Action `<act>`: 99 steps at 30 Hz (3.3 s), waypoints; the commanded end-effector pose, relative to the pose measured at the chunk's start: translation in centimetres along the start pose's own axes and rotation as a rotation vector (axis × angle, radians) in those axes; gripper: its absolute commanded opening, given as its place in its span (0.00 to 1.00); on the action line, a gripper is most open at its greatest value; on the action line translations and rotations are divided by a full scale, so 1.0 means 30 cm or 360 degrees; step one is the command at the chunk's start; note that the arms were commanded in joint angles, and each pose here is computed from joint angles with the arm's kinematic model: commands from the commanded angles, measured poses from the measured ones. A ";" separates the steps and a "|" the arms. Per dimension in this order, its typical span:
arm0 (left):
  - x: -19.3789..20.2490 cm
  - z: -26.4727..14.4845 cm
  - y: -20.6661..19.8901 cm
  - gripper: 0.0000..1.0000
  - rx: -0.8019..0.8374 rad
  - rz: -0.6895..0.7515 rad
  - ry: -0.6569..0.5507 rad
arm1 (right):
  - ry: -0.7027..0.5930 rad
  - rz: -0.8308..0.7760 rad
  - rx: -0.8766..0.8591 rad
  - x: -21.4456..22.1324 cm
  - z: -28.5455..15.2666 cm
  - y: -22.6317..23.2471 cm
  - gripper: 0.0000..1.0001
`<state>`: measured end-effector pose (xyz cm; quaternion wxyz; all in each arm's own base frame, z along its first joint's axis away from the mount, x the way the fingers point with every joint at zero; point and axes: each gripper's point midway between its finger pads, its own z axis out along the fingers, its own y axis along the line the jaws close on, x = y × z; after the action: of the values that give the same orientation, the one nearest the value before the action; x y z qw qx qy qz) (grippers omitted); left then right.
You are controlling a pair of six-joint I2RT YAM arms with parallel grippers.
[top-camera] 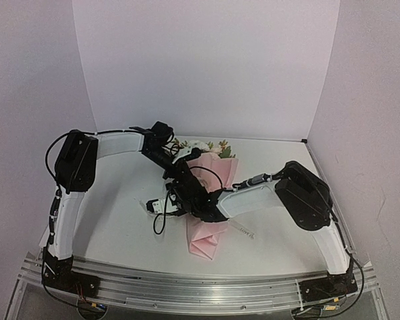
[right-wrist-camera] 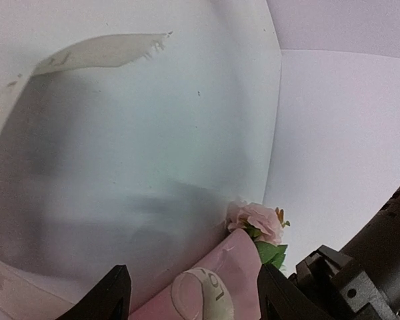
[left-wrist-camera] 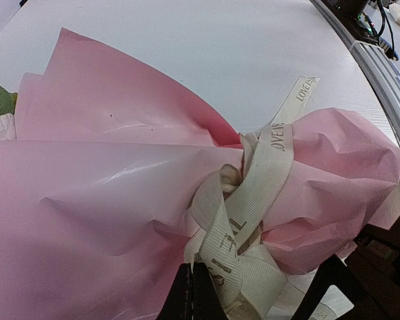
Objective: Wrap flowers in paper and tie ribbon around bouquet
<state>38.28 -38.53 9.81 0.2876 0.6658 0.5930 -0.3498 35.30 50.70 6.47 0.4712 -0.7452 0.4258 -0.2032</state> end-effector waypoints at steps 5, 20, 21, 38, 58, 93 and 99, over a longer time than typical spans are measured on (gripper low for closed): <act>-0.042 -0.005 0.032 0.00 -0.0020 0.0044 -0.0071 | 0.0248 -0.0189 0.0081 0.063 0.058 -0.032 0.64; -0.029 0.001 0.029 0.00 -0.0016 0.0035 -0.0061 | 0.0549 -0.0101 0.0024 0.185 0.097 -0.021 0.25; -0.027 0.002 0.030 0.00 -0.0018 0.0035 -0.0059 | 0.0551 -0.0046 0.0028 0.185 0.090 -0.030 0.04; -0.015 0.013 0.059 0.00 -0.0070 -0.0068 -0.0035 | 0.0057 0.1511 -0.0192 0.090 -0.173 -0.215 0.00; 0.019 -0.001 0.104 0.00 -0.0229 -0.0157 0.0047 | -0.0361 0.2638 -0.0174 0.241 -0.308 -0.291 0.00; 0.295 -0.068 0.183 0.00 -0.0499 -0.0084 0.0360 | 0.0222 0.3552 -0.0302 0.422 -0.558 0.311 0.00; 0.346 -0.113 0.228 0.00 -0.0573 -0.0108 0.0409 | 0.0420 0.3593 -0.0394 0.439 -0.600 0.432 0.00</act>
<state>41.90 -34.40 1.89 0.2827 0.6361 0.6763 -0.2409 27.09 29.98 5.51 0.3164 0.0365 0.8866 0.3354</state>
